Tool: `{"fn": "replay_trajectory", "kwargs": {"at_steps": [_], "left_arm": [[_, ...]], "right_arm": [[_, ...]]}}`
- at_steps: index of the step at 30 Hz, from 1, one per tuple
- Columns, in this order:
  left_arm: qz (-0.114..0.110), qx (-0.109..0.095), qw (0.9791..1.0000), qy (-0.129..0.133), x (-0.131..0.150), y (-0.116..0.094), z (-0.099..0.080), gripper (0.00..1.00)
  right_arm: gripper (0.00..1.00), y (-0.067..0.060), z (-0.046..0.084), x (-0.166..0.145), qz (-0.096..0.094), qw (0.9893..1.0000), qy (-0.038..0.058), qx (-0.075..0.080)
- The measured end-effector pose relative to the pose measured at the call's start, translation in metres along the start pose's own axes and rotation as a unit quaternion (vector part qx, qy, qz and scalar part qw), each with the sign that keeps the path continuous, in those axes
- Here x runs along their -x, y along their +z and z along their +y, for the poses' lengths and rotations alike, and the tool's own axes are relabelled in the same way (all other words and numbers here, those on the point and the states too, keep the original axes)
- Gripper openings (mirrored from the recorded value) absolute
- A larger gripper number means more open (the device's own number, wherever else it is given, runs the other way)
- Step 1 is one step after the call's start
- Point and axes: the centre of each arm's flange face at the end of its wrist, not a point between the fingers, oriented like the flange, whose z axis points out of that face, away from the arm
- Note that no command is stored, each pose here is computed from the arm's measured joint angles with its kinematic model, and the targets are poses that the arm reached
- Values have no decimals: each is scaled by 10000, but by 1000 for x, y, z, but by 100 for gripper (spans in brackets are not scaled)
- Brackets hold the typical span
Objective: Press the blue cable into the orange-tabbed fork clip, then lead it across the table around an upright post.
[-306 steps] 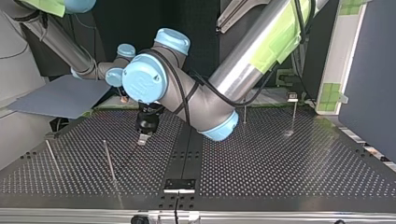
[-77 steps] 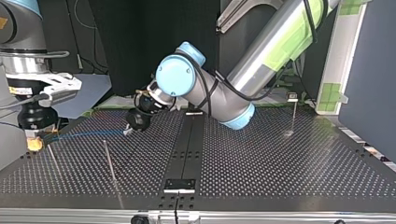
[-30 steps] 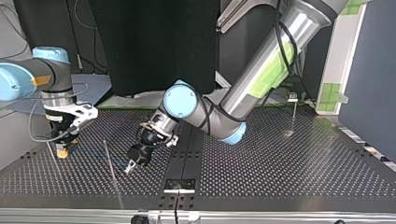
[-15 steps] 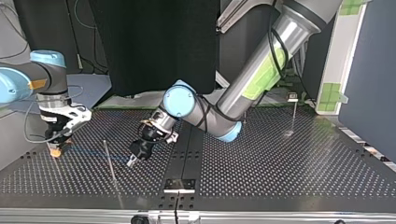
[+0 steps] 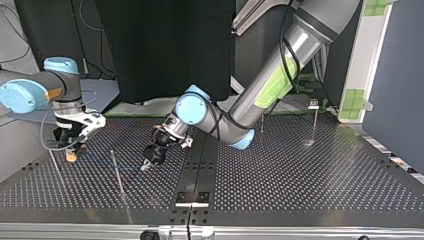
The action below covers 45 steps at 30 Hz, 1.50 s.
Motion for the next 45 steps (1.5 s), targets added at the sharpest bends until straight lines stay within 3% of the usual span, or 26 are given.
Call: {"fn": "replay_trajectory", "kwargs": {"at_steps": [13,14,15,17,18,20,21,22,26,35,45], "left_arm": [[104,191,9996,159,0,-4,6,3],[118,211,9995,179,-1,-5,7,13],[133,234,9994,200,-1,-5,7,13],[170,290,9991,249,-2,-7,8,36],[185,312,9990,270,-2,-7,9,36],[215,357,9987,302,-3,-8,10,55],[227,373,9986,310,-3,-9,10,55],[241,395,9984,317,-3,-9,10,62],[282,454,9980,343,-4,-11,11,73],[234,623,9966,493,-1,-13,15,75],[198,686,9960,540,2,-14,19,75]], "right_arm": [[2,19,0,62,-351,9994,5,62],[2,19,0,66,-361,9993,13,64],[2,19,0,72,-376,9993,31,67],[2,20,1,80,-392,9992,68,71],[2,20,1,86,-400,9991,86,73],[2,22,2,95,-414,9991,98,77],[2,24,3,101,-421,9990,99,79],[2,25,3,105,-427,9990,97,81],[2,30,5,127,-464,9989,75,91],[2,35,19,173,-610,9980,16,179],[2,38,31,224,-900,9955,-110,271]]}}
